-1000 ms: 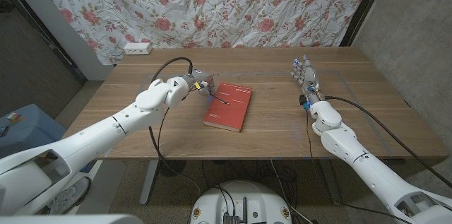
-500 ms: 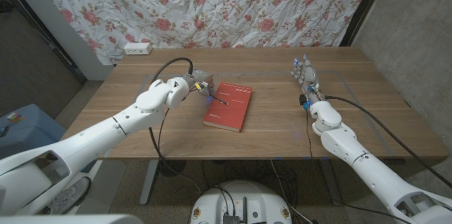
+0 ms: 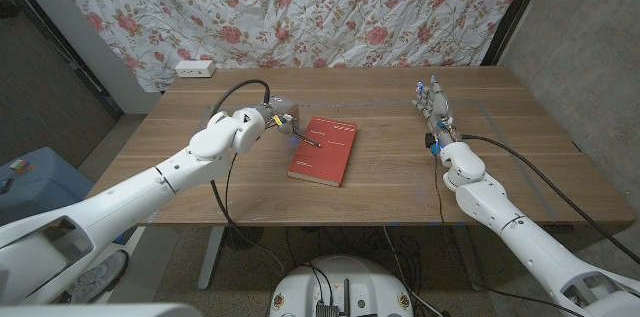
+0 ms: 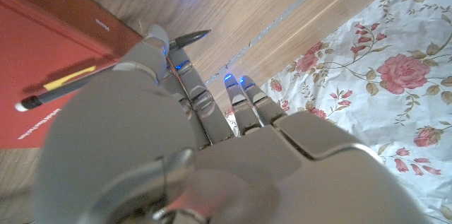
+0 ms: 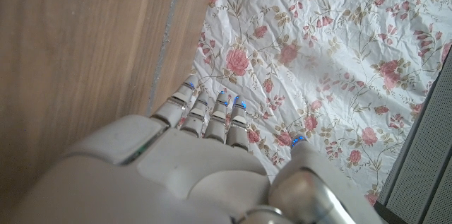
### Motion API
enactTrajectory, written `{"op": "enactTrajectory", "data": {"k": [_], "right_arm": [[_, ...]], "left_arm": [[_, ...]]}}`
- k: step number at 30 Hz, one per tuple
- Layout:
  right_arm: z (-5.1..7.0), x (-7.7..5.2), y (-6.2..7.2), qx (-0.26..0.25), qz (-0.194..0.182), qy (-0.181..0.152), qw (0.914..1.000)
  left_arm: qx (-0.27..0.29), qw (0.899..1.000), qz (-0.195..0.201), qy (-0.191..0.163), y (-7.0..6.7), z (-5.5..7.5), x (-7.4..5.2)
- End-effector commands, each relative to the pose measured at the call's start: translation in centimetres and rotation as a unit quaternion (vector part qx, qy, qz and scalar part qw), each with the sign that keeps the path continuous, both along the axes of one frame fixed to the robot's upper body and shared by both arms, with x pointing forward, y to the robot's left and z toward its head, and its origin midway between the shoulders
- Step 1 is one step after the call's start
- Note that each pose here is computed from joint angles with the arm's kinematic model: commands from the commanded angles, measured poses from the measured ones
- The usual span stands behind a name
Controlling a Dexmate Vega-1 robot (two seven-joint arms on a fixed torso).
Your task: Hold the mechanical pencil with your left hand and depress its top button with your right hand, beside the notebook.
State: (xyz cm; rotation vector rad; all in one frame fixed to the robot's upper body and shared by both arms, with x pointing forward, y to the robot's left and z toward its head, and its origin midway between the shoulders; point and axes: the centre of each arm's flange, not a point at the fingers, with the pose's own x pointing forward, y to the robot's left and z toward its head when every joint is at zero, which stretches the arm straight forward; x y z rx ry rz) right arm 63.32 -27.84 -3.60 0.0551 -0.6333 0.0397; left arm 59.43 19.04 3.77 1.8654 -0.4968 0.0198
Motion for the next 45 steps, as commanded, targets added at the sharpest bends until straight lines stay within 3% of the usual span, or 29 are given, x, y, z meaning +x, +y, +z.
{"op": "enactTrajectory", "data": {"k": [1,19,26,37,45], "right_arm": [[0.7,-0.5,-0.3,-0.012,-0.002,-0.009,0.9999],[1.7,-1.8,-0.6,-0.053,-0.020,-0.034,0.9978],[1.9,-2.5,-0.6,-0.065,-0.027,-0.049,0.9963],[2.1,-3.6,-0.6,-0.090,-0.047,-0.086,0.9911],[2.2,-4.6,-0.6,-0.110,-0.063,-0.105,0.9863]], "left_arm": [[-0.014,1.000,0.011,-0.014,0.4,0.5,-0.9],[-0.067,0.997,0.011,-0.039,0.5,1.1,-2.1],[-0.098,0.994,0.005,-0.043,0.4,1.4,-2.0],[-0.120,0.991,-0.012,-0.059,-1.2,2.4,-1.3],[-0.149,0.987,-0.023,-0.060,-1.6,2.4,-1.3]]}}
